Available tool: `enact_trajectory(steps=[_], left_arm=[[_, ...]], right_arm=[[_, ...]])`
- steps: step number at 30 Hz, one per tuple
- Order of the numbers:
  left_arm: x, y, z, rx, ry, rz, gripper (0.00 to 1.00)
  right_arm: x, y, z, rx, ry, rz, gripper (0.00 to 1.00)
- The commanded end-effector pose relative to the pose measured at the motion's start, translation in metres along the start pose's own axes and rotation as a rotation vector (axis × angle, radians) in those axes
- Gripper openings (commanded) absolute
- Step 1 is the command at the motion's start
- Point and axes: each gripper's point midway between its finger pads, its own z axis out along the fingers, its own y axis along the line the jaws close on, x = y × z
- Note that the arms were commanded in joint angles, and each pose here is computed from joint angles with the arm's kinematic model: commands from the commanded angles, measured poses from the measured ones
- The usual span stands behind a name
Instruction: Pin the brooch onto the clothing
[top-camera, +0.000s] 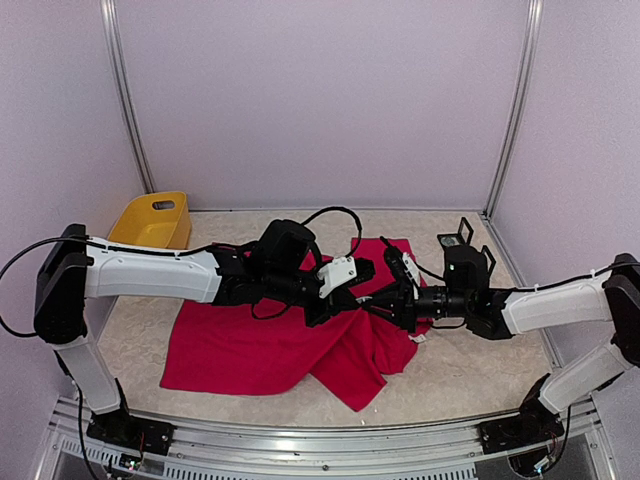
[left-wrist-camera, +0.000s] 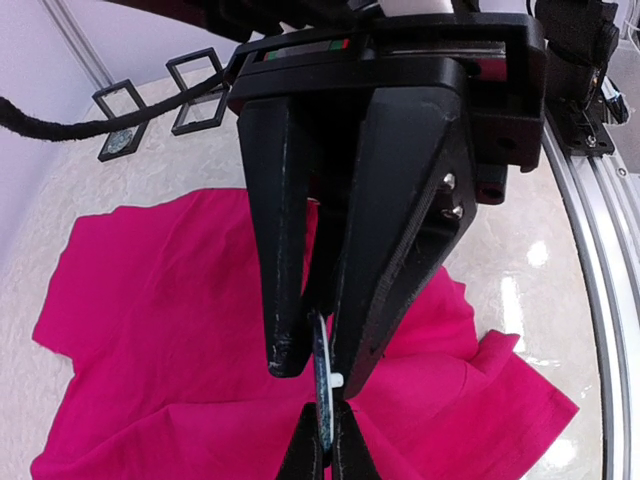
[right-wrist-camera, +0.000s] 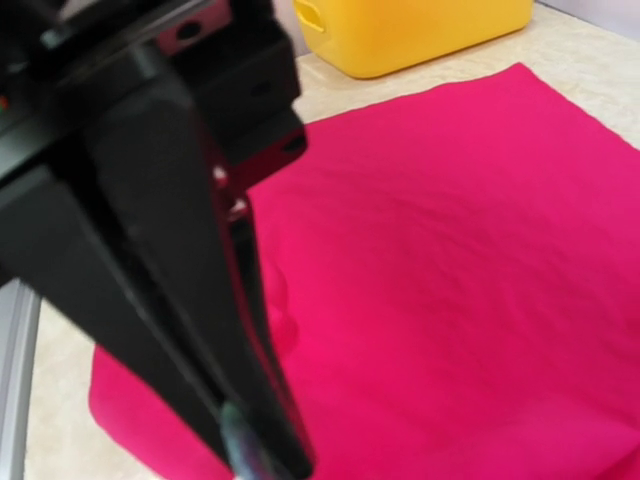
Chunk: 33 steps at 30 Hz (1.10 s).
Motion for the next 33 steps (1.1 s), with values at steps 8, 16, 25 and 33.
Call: enact_trajectory(steps=[8,16,25,33], left_arm=[[0.005,-0.021,0.001,0.059,0.024,0.009,0.00],[0.009,-0.018,0.002,0.043,0.039,0.008,0.00],[0.000,-0.017,-0.006,0.142,-0.022,-0.122,0.00],[0.004,-0.021,-0.004,0.224,0.008,-0.219,0.00]], right_arm=[[-0.016,-0.020,-0.028,0.112,-0.049,-0.028,0.26],[-0.017,-0.016,-0.036,0.114,-0.039,-0.048,0.29],[0.000,0.002,-0.025,-0.004,-0.010,-0.109,0.57],[0.010,0.014,-0.010,-0.083,-0.003,-0.137,0.55]])
